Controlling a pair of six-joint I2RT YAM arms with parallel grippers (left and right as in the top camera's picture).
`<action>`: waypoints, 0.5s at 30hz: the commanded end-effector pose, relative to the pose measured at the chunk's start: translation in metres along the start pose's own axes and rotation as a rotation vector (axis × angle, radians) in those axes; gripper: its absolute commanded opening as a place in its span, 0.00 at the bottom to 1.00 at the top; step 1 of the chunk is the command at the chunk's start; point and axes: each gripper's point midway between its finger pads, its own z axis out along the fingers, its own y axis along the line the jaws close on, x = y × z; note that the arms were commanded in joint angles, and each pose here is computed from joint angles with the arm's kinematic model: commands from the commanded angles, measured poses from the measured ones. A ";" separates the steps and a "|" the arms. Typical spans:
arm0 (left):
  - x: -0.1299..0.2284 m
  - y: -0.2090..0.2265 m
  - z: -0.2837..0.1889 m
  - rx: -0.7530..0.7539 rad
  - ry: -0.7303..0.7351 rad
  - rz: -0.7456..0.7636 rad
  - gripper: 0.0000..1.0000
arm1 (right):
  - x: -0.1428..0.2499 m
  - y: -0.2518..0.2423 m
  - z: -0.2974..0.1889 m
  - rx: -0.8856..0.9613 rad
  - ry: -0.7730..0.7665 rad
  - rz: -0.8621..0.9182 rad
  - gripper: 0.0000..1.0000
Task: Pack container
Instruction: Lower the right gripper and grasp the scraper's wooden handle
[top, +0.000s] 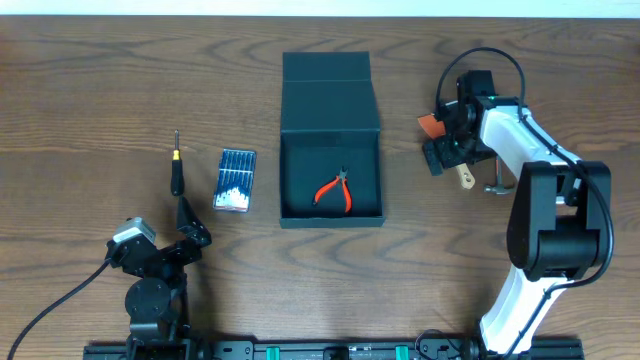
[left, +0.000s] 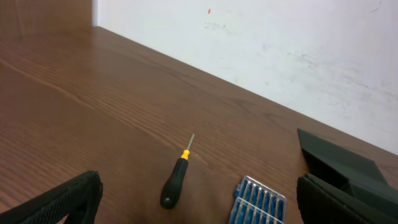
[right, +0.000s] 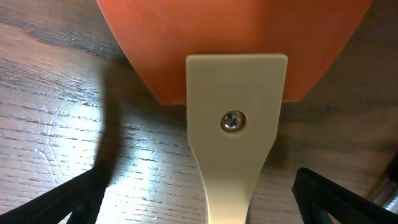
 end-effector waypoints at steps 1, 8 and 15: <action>0.014 0.005 0.003 -0.013 0.026 0.025 0.99 | 0.021 -0.009 0.016 0.021 0.067 0.041 0.89; 0.014 0.005 0.003 -0.013 0.026 0.024 0.99 | 0.028 -0.020 0.017 0.022 0.080 0.122 0.53; 0.014 0.005 0.003 -0.013 0.026 0.024 0.98 | 0.028 -0.021 0.017 0.023 0.080 0.124 0.01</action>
